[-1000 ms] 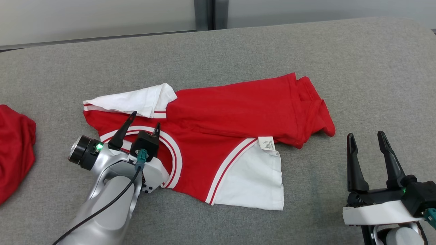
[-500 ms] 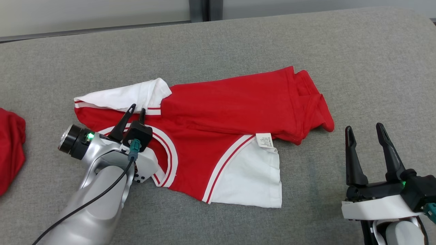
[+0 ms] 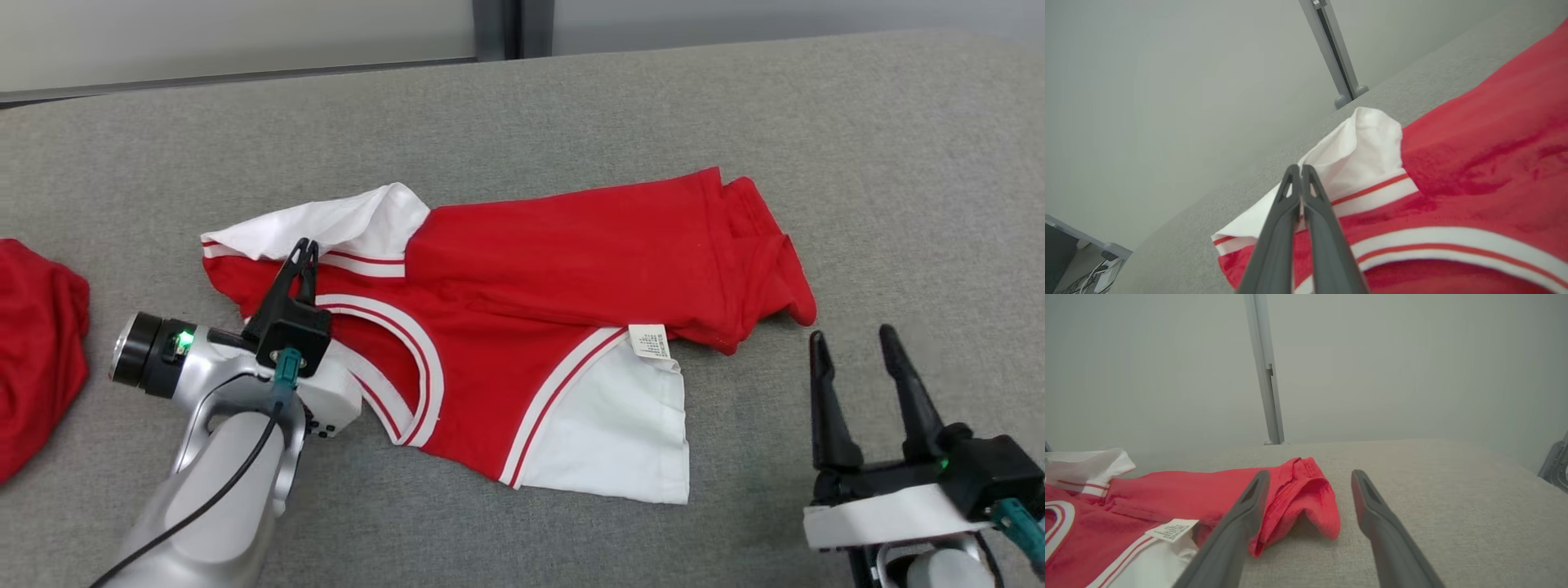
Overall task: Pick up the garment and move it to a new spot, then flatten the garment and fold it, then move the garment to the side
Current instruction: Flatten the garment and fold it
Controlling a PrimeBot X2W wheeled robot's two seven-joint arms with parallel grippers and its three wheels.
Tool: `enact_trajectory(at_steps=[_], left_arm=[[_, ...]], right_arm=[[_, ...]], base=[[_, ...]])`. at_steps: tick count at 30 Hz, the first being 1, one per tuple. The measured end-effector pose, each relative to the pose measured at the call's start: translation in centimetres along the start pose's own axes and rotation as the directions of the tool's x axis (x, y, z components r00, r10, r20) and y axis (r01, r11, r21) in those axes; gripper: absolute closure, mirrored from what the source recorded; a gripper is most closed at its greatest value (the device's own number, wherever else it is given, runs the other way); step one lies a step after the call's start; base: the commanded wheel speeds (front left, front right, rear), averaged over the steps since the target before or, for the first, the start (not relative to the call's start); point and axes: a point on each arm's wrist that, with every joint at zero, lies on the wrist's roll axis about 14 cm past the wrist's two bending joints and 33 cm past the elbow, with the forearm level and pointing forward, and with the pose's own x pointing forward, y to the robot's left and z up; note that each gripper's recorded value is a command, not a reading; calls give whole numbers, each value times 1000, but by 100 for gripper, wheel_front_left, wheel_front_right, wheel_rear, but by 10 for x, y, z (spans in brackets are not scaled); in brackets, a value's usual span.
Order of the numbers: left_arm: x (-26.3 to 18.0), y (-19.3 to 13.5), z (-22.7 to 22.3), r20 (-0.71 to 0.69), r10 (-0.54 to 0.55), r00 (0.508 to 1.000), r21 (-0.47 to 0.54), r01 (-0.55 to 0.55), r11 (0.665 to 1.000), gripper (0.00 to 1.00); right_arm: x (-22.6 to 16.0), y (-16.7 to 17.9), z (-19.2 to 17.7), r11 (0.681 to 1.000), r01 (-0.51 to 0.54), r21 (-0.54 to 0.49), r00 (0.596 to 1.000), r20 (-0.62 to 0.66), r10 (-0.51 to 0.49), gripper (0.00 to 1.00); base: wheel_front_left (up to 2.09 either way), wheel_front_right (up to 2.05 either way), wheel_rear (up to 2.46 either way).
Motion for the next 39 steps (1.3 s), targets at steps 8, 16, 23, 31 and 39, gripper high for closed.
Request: enact_trajectory(at_steps=[8, 16, 23, 31, 39], left_arm=[[-40, 32, 5, 55, 77, 996, -3, -77, 997, 100], [-56, 49, 2, 52, 115, 992, 0, -115, 993, 100], [-59, 53, 3, 53, 127, 990, -6, -127, 992, 100], [-59, 56, 0, 48, 133, 990, -10, -132, 991, 100], [-62, 64, 14, 86, 145, 986, 3, -145, 989, 100]], right_arm=[[-3, 36, -44, 992, -119, 41, 983, -138, 124, 0], [10, 60, -69, 978, -202, 47, 953, -221, 207, 8], [10, 58, -83, 977, -202, 68, 939, -268, 213, 35], [15, 57, -92, 976, -202, 77, 929, -301, 216, 60], [18, 57, -70, 975, -214, 64, 946, -235, 223, 100]], base=[[0, 0, 0], [0, 0, 0], [0, 0, 0], [0, 0, 0], [0, 0, 0]])
